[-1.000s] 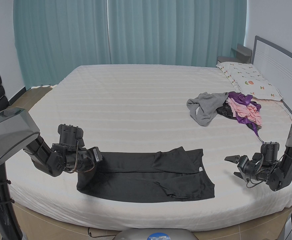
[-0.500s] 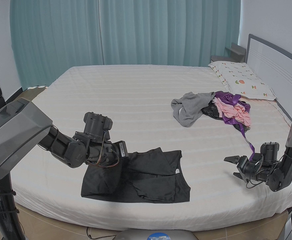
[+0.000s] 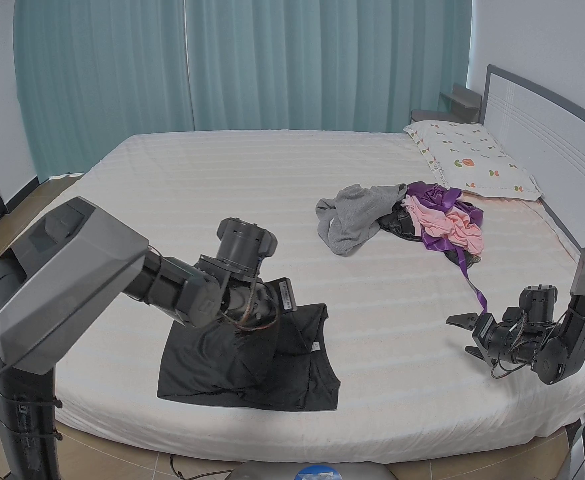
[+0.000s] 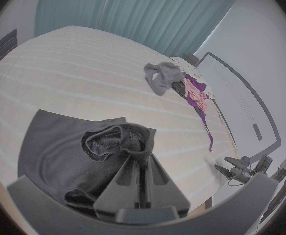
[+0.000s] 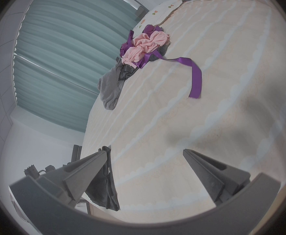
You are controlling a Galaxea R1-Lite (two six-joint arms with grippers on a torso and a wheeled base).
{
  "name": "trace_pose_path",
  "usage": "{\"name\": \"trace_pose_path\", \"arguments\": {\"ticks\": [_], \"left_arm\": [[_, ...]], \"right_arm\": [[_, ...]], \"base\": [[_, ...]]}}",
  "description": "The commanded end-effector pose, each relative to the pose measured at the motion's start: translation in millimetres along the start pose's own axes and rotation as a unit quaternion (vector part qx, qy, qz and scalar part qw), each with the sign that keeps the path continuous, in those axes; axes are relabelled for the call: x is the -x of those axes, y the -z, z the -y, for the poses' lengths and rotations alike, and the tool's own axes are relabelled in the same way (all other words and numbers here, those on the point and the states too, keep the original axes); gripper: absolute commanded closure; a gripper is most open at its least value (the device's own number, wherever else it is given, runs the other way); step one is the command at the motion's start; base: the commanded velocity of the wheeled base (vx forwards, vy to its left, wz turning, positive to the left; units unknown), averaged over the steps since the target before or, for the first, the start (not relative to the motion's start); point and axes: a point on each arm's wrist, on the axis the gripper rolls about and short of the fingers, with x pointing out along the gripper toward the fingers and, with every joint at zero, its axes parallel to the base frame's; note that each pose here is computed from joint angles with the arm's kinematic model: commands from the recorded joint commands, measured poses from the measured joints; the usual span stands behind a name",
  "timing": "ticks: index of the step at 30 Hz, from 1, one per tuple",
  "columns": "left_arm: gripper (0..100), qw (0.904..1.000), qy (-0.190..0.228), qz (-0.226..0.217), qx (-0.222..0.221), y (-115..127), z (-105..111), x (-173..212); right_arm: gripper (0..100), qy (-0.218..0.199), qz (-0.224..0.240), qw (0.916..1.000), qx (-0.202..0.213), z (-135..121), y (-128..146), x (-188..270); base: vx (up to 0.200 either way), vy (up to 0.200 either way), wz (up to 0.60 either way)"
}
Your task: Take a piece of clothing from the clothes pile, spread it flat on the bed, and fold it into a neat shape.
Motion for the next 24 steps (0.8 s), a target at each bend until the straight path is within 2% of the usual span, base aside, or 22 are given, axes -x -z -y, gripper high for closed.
{"name": "trace_pose_path", "arguments": {"ticks": [1,4,5,13,16,22,24], "left_arm": [[100,1.0,-0.005,-0.008,0.0,9.7,7.0,-19.2],[100,0.9999,-0.008,-0.01,0.006,9.7,8.6,-21.1],[0,0.9998,-0.009,-0.013,0.013,10.1,10.0,-20.8],[0,0.9995,-0.007,-0.02,0.024,6.8,19.1,-15.6],[0,0.9988,-0.004,-0.014,0.046,3.2,20.6,-9.9],[0,0.9972,-0.018,-0.009,0.072,-11.8,-2.0,14.3],[0,0.9955,-0.029,-0.006,0.09,-17.2,-19.9,27.4]], "right_arm": [[0,0.0,-0.005,1.0,0.002,-0.6,2.5,-1.2],[0,0.0,-0.005,1.0,0.002,-0.4,2.8,-1.0],[0,0.0,-0.005,1.0,0.002,-0.4,2.8,-1.0],[0,0.0,-0.01,0.9999,0.004,-1.7,5.9,-2.4],[0,0.001,-0.011,0.9999,0.004,-1.4,6.1,-2.7],[0,0.001,-0.012,0.9999,0.004,-1.6,7.3,-1.1],[0,0.001,-0.013,0.9999,0.003,-1.5,7.7,-0.4]], "base": [[0.0,0.0,0.0],[0.0,0.0,0.0],[0.0,0.0,0.0],[0.0,0.0,0.0],[0.0,0.0,0.0],[0.0,0.0,0.0],[0.0,0.0,0.0]]}}
